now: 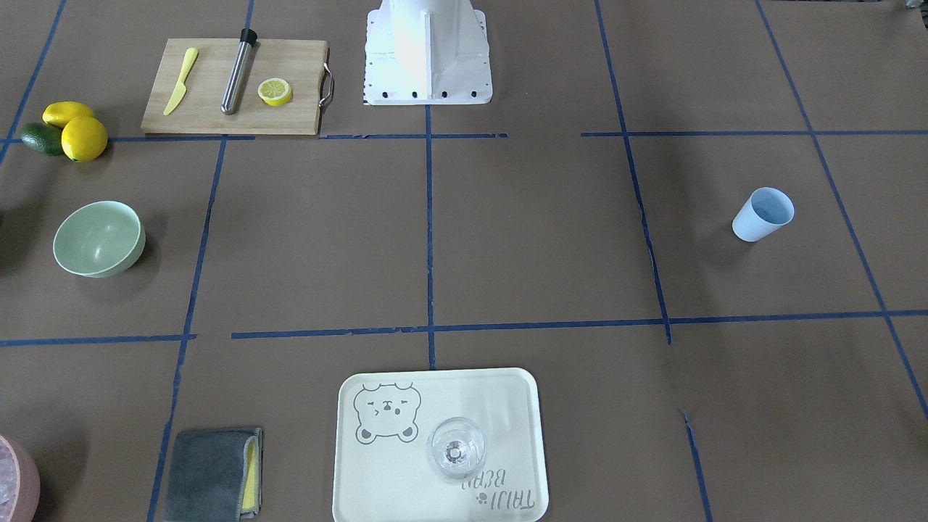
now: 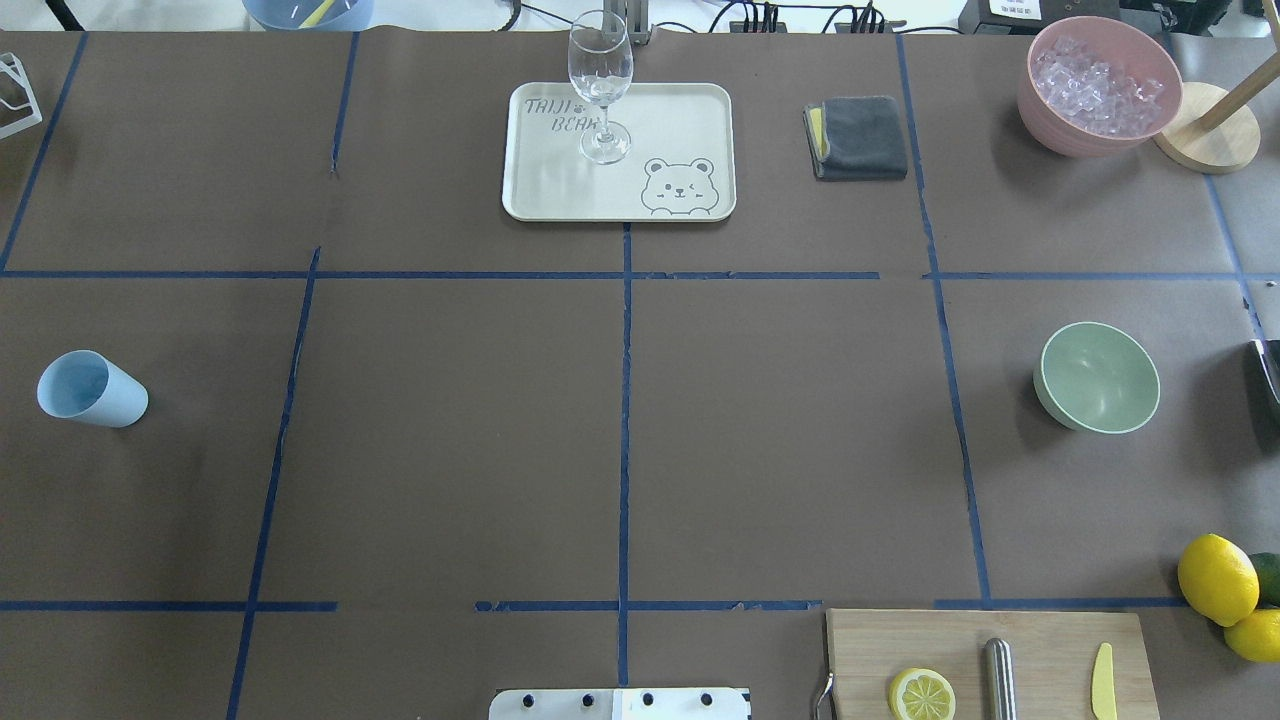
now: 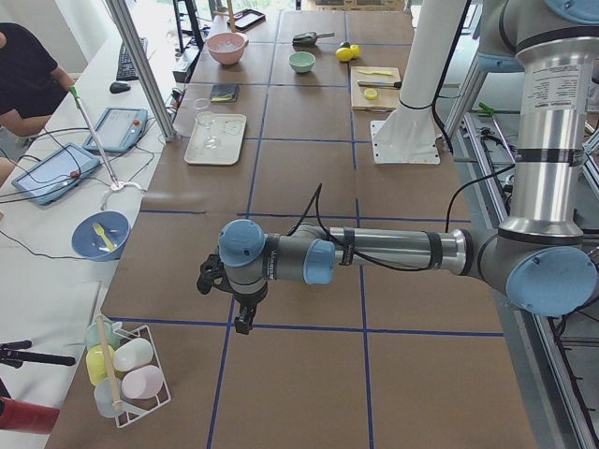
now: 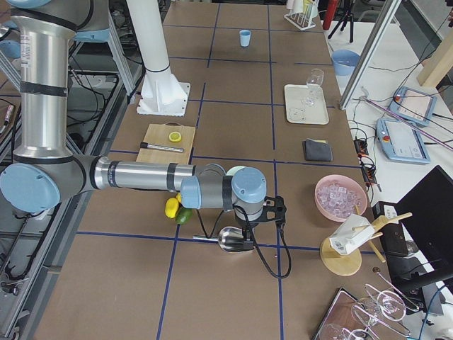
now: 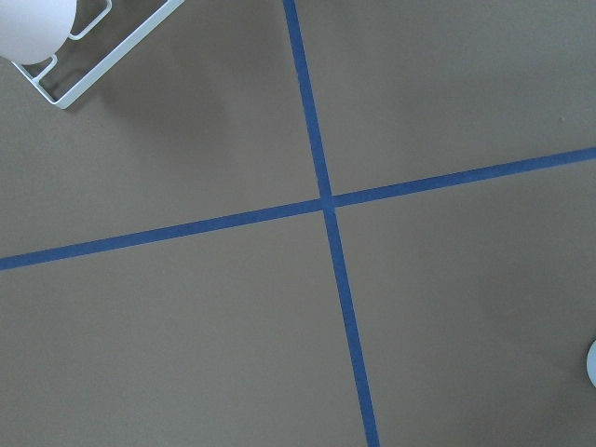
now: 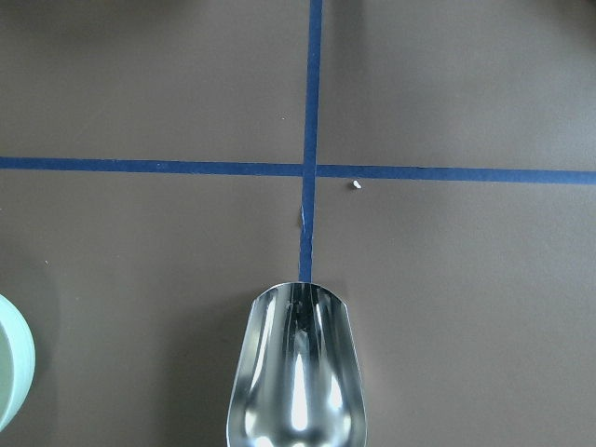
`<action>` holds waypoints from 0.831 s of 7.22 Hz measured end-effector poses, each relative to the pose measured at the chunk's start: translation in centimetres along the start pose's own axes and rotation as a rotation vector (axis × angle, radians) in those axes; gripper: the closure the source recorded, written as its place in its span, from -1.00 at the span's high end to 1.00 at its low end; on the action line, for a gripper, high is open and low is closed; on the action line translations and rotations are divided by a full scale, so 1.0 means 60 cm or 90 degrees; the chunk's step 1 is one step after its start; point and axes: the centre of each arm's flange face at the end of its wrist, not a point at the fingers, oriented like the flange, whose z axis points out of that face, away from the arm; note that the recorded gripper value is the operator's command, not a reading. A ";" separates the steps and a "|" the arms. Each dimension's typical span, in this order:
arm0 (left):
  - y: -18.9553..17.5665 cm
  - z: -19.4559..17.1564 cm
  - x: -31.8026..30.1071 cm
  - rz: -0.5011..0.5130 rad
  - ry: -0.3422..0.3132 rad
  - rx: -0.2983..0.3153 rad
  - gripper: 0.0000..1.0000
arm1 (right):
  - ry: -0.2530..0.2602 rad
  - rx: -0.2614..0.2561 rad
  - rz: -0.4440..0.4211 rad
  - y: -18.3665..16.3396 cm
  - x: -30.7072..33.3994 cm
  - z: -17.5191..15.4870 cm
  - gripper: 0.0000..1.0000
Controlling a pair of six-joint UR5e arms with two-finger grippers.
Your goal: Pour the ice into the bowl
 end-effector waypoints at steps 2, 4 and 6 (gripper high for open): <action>-0.002 -0.004 0.004 0.004 0.000 0.004 1.00 | -0.001 0.001 0.006 0.001 -0.001 -0.001 1.00; -0.019 -0.047 0.046 0.040 -0.009 0.038 1.00 | -0.004 0.011 0.002 -0.006 -0.013 -0.011 1.00; -0.043 -0.107 0.121 0.104 -0.017 0.089 1.00 | -0.016 0.020 0.015 -0.022 -0.037 -0.022 1.00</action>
